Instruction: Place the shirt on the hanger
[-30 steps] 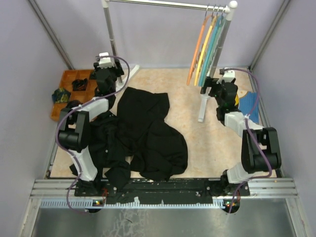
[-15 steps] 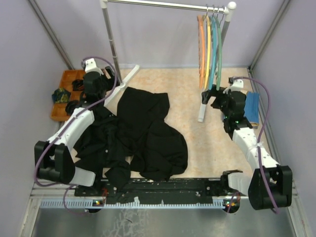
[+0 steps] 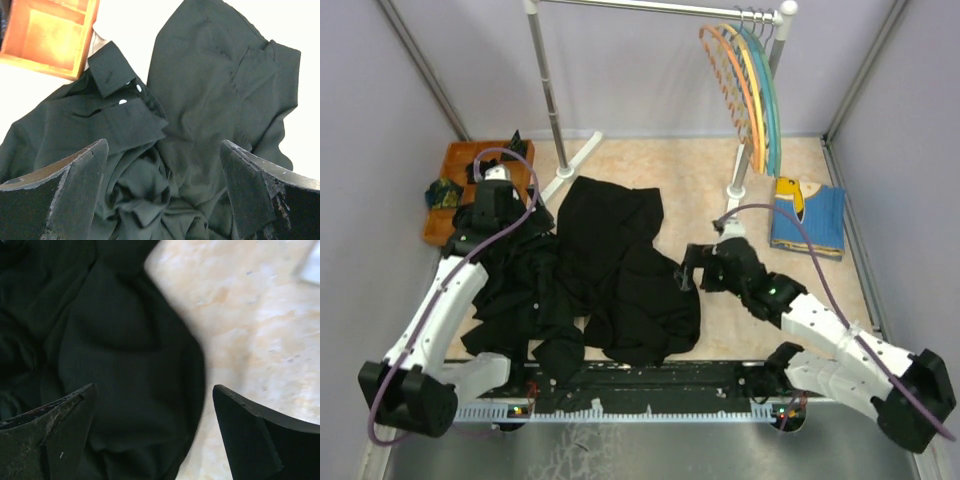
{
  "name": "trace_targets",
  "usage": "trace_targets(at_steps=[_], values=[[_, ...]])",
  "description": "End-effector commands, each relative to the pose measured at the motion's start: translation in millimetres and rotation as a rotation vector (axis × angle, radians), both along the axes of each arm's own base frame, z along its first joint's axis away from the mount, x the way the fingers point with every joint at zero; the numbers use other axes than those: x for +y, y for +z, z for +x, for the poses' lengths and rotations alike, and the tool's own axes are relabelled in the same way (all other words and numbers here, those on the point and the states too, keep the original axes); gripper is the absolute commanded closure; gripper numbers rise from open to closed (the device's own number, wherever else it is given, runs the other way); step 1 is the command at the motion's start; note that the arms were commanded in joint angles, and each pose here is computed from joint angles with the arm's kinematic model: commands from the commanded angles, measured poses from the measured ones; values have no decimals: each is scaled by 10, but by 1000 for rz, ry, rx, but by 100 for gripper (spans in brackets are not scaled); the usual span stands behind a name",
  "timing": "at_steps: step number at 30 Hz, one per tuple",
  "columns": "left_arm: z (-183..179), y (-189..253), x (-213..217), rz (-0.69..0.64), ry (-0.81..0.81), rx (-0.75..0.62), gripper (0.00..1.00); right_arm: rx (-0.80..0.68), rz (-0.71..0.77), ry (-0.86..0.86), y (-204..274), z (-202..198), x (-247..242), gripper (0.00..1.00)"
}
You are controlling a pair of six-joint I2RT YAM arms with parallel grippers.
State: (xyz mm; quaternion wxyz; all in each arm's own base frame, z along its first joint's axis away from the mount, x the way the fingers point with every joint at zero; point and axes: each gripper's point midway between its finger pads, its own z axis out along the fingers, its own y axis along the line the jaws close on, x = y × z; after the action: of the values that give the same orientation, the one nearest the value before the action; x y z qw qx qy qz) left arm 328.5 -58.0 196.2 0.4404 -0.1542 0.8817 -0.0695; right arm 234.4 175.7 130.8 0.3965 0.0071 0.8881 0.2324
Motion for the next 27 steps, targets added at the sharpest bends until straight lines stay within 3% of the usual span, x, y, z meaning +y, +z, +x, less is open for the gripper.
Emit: trace_targets(at_steps=[1,6,11,21,23,27], values=[[-370,-12,172,48,25,61,2,-81,-55,48,152,-249,316,1],[-535,28,153,31,-7,40,2,-187,-145,291,386,-495,941,1],[-635,-9,12,-50,-52,28,3,-219,-283,477,247,-693,1455,2],[-725,-131,-18,-107,-24,37,3,-169,-459,556,-213,-642,1758,4],[-732,-152,-14,-103,-25,41,3,-158,-468,546,-252,-637,1738,14],[-749,-198,5,-95,-19,49,3,-165,-489,485,-214,-585,1611,47]])
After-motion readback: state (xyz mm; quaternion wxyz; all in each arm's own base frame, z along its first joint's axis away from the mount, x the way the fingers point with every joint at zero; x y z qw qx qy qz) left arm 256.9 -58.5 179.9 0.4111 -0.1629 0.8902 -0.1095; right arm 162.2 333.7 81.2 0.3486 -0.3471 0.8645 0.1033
